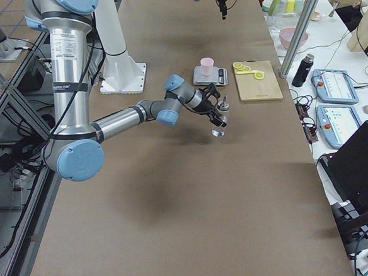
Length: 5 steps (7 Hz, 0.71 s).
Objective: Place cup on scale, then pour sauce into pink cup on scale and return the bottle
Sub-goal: 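Turn the bottle upright and carry it back away from the scale, then lower the bottle onto the table with the right gripper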
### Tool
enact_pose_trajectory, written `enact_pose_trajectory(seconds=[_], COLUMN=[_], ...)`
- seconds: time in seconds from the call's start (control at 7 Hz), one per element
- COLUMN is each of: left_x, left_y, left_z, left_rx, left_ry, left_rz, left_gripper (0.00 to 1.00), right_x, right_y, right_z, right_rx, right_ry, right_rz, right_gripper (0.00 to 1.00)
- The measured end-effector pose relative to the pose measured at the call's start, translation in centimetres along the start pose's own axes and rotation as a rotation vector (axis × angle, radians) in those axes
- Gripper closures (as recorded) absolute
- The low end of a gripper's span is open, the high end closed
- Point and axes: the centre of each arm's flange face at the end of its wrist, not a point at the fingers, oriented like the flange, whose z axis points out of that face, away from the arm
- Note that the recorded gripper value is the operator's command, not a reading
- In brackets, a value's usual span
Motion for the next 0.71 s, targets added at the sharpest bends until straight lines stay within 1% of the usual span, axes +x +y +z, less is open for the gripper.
enact_pose_trajectory(seconds=[0.14,0.29,0.43,0.57,0.71], left_x=[0.0,0.0,-0.1,-0.1,-0.1], left_y=[0.0,0.0,0.0,0.0,0.0], left_z=[0.0,0.1,0.1,0.2,0.2], left_rx=[0.000,-0.001,-0.002,-0.002,-0.002], left_ry=[0.000,-0.001,-0.002,-0.002,-0.002], left_rz=[0.001,0.001,0.001,0.002,0.003], left_gripper=[0.01,0.01,0.01,0.01,0.01], right_x=[-0.2,-0.7,-1.5,-2.4,-2.9], right_y=[-0.1,-0.1,-0.2,-0.5,-0.5], right_z=[0.9,1.8,2.7,3.8,4.8], right_rx=[0.005,-0.003,-0.018,-0.028,-0.035], right_ry=[-0.047,-0.079,-0.099,-0.107,-0.103], right_rz=[0.104,0.187,0.228,0.239,0.231], right_gripper=[1.00,1.00,1.00,1.00,1.00])
